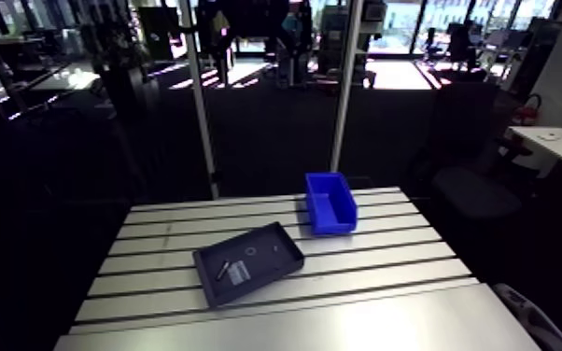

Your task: Pick up the M10 bolt from the tray and put it into the blue bin.

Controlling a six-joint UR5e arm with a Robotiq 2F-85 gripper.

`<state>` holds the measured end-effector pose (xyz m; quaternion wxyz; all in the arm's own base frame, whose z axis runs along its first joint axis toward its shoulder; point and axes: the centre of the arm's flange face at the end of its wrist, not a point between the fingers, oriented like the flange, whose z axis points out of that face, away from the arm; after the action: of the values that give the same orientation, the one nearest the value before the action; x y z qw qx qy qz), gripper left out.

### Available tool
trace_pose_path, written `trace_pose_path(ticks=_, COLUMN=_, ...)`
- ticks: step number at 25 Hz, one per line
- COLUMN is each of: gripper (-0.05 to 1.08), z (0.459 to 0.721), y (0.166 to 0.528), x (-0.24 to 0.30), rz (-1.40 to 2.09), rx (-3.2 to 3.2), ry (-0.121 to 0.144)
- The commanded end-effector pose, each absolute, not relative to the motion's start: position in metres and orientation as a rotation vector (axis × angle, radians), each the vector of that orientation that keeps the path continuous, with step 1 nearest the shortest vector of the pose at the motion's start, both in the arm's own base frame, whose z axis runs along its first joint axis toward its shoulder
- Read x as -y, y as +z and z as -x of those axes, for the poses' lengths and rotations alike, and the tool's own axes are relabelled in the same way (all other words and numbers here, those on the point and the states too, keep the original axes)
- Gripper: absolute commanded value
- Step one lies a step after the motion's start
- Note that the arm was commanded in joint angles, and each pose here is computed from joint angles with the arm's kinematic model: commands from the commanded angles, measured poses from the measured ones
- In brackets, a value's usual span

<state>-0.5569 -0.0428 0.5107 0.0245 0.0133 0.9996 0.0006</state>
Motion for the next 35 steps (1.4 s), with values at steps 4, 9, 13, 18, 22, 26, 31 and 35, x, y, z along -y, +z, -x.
trace_pose_path(ticks=4, gripper=0.0, z=0.553, y=0.501, x=0.051, rz=-0.137, rx=-3.105, ry=-0.014)
trace_pose_path(ticks=9, gripper=0.0, z=0.552, y=0.499, x=0.051, rz=-0.137, rx=-3.102, ry=-0.017)
trace_pose_path(ticks=13, gripper=0.0, z=0.551, y=0.5, x=0.051, rz=-0.14, rx=-3.103, ry=-0.019)
trace_pose_path(ticks=18, gripper=0.0, z=0.548, y=0.492, x=0.052, rz=-0.173, rx=-3.088, ry=-0.03)
trace_pose_path(ticks=22, gripper=0.0, z=0.544, y=0.475, x=0.053, rz=-0.28, rx=-3.061, ry=-0.019)
trace_pose_path(ticks=26, gripper=0.0, z=0.542, y=0.455, x=0.06, rz=-0.343, rx=-3.102, ry=-0.021)
trace_pose_path(ticks=31, gripper=0.0, z=0.539, y=0.424, x=0.073, rz=-0.396, rx=-3.082, ry=-0.012)
trace_pose_path(ticks=35, gripper=0.01, z=0.538, y=0.404, x=0.081, rz=-0.391, rx=-3.102, ry=-0.022)
